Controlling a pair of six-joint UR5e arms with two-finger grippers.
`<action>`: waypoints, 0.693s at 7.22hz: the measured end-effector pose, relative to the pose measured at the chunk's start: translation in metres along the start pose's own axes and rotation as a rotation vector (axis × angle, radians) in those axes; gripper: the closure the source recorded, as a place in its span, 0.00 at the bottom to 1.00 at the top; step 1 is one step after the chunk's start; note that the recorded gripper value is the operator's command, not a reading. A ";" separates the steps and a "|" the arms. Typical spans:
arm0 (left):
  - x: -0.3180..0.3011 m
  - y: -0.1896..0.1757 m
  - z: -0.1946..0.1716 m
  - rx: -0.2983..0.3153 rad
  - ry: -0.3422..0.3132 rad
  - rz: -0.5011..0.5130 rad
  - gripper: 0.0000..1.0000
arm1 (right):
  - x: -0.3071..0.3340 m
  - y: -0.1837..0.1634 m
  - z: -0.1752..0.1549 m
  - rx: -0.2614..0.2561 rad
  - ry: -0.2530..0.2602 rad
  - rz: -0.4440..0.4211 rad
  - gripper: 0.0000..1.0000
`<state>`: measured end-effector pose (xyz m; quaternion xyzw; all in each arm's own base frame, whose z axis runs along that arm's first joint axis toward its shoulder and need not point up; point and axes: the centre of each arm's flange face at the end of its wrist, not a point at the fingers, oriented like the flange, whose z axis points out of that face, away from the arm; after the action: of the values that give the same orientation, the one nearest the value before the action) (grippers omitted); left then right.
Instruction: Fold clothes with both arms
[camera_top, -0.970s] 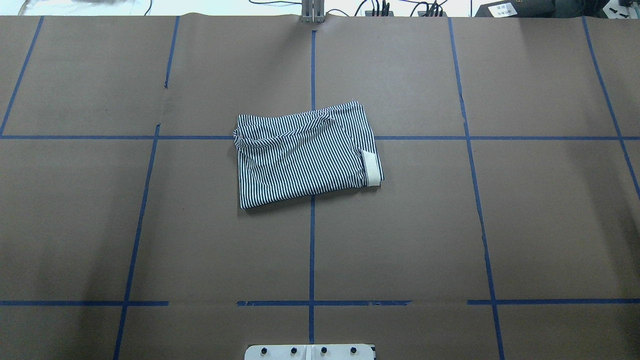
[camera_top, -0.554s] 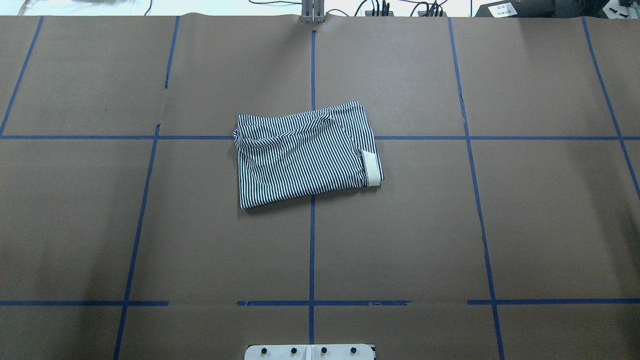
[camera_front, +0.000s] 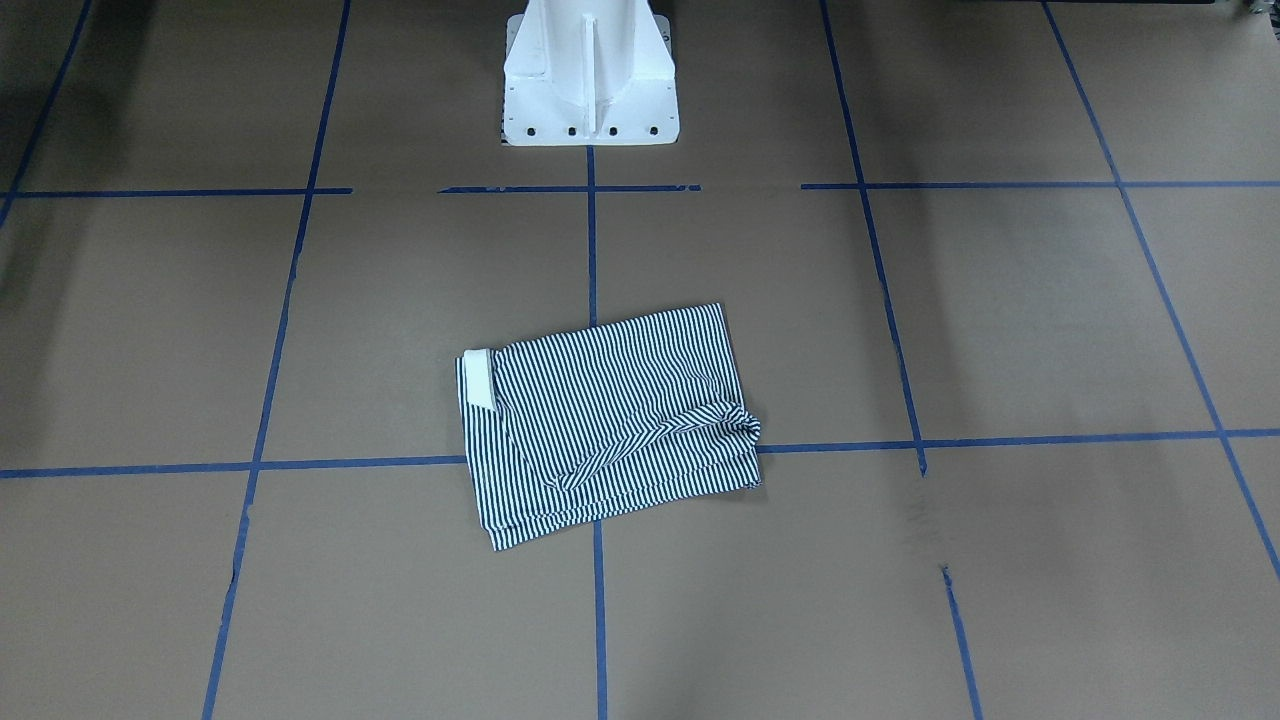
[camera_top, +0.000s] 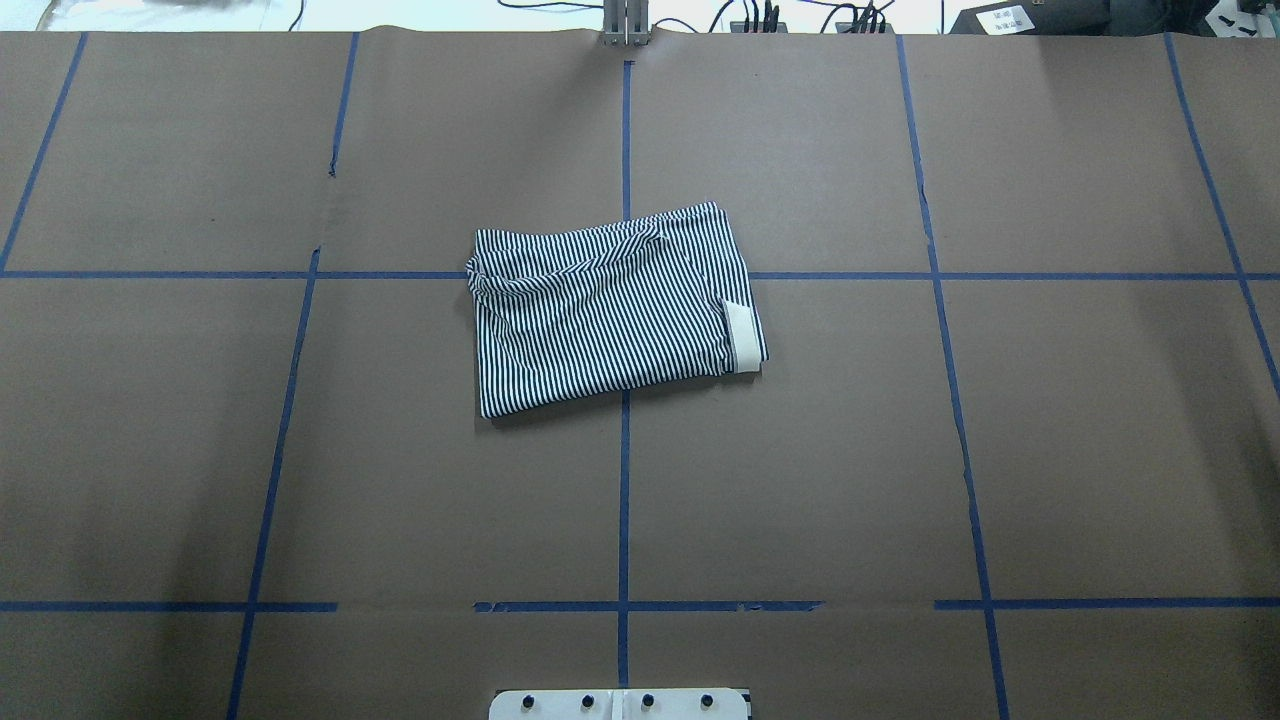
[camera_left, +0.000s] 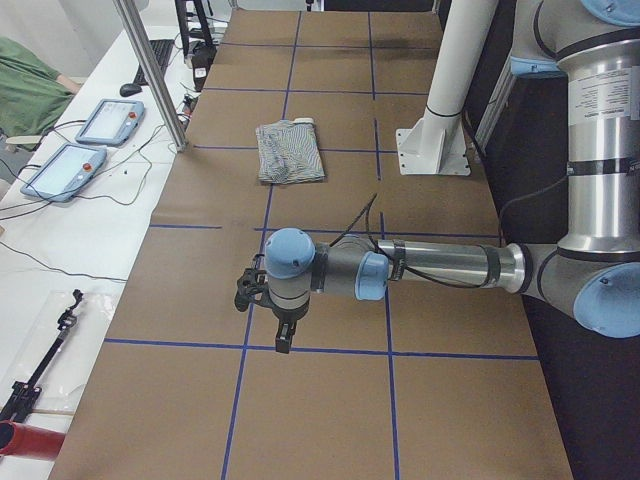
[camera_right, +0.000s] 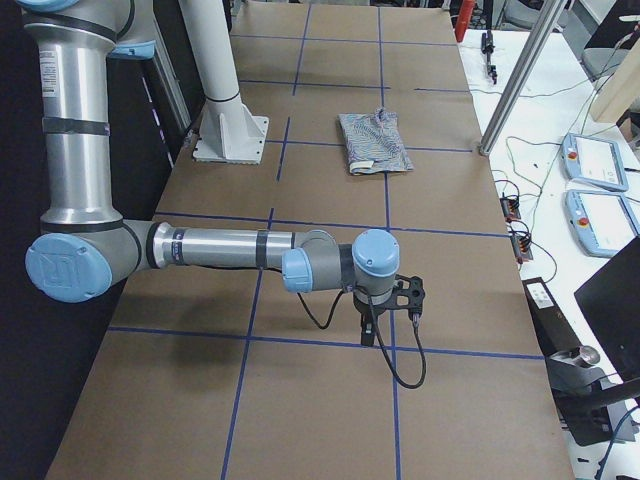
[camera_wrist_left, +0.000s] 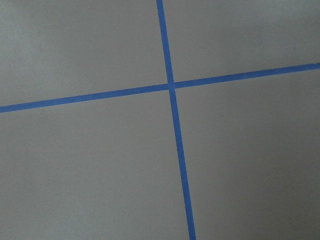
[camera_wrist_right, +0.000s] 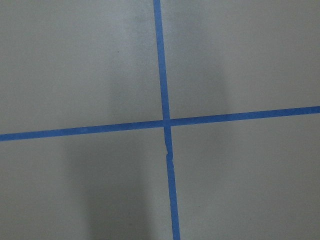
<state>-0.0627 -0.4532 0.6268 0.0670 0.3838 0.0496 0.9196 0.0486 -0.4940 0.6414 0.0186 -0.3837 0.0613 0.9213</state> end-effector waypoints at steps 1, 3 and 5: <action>0.000 -0.007 0.000 0.002 0.000 0.003 0.00 | 0.000 0.006 -0.001 0.001 -0.002 -0.001 0.00; -0.002 -0.027 0.001 0.004 -0.004 0.006 0.00 | 0.001 0.022 -0.004 0.002 -0.002 -0.001 0.00; -0.007 -0.045 0.004 0.002 -0.011 0.006 0.00 | 0.002 0.028 -0.004 0.000 -0.001 -0.002 0.00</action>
<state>-0.0627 -0.4988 0.6269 0.0695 0.3789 0.0515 0.9214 0.0495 -0.4654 0.6400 0.0188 -0.3843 0.0605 0.9210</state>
